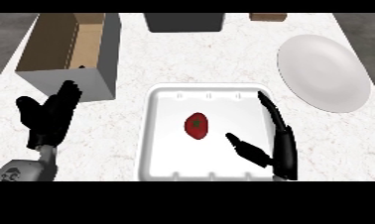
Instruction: Pick the tomato from the tray and place it in the plate
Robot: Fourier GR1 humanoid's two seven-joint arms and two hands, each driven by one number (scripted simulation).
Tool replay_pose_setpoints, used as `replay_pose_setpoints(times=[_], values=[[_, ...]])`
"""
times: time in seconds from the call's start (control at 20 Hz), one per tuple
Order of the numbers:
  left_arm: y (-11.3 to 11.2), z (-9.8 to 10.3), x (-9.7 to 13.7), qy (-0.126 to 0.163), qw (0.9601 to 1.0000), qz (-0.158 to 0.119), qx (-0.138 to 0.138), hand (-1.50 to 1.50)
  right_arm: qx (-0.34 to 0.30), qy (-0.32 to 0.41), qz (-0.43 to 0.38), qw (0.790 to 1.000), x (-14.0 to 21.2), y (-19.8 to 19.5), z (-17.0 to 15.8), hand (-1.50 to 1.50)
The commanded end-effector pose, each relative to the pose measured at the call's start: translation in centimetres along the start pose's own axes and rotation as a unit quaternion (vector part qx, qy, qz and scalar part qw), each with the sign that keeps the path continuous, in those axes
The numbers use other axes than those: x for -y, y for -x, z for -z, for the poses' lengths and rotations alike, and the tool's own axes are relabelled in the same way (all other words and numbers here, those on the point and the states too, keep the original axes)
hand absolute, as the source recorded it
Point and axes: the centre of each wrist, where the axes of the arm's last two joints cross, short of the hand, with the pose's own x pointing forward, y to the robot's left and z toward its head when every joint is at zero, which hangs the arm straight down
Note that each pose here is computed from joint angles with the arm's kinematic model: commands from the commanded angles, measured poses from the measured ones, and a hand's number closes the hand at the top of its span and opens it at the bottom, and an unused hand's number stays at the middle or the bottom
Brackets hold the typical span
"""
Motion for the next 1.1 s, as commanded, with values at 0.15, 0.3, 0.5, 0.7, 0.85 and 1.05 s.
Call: replay_pose_setpoints(times=[0.15,0.3,0.5,0.7,0.85,1.05], values=[[-0.5,1.8,0.8,-0.004,0.9998,-0.008,-0.016,0.0,-0.017,-0.061,-0.075,0.995,-2.7,-2.5,-4.6,-1.5],[0.0,1.1,0.7,-0.004,0.9999,0.001,-0.014,0.0,-0.035,-0.061,-0.111,0.991,-2.2,-3.7,-2.3,-1.5],[0.2,1.9,0.2,0.003,0.9999,-0.001,-0.013,0.0,-0.061,-0.102,-0.139,0.983,-1.9,-5.4,-2.8,-1.5],[0.8,1.2,-0.4,-0.001,1.0,-0.002,-0.01,0.0,-0.1,-0.151,-0.171,0.968,-3.2,-7.4,-1.7,-1.5],[1.0,1.5,1.1,0.004,1.0,-0.005,-0.007,0.0,-0.114,-0.173,-0.194,0.959,-5.2,-9.1,-1.0,-1.5],[1.3,1.9,1.1,0.007,0.9999,-0.007,-0.011,0.0,-0.141,-0.186,-0.253,0.939,-5.6,-6.8,-0.8,-1.5]])
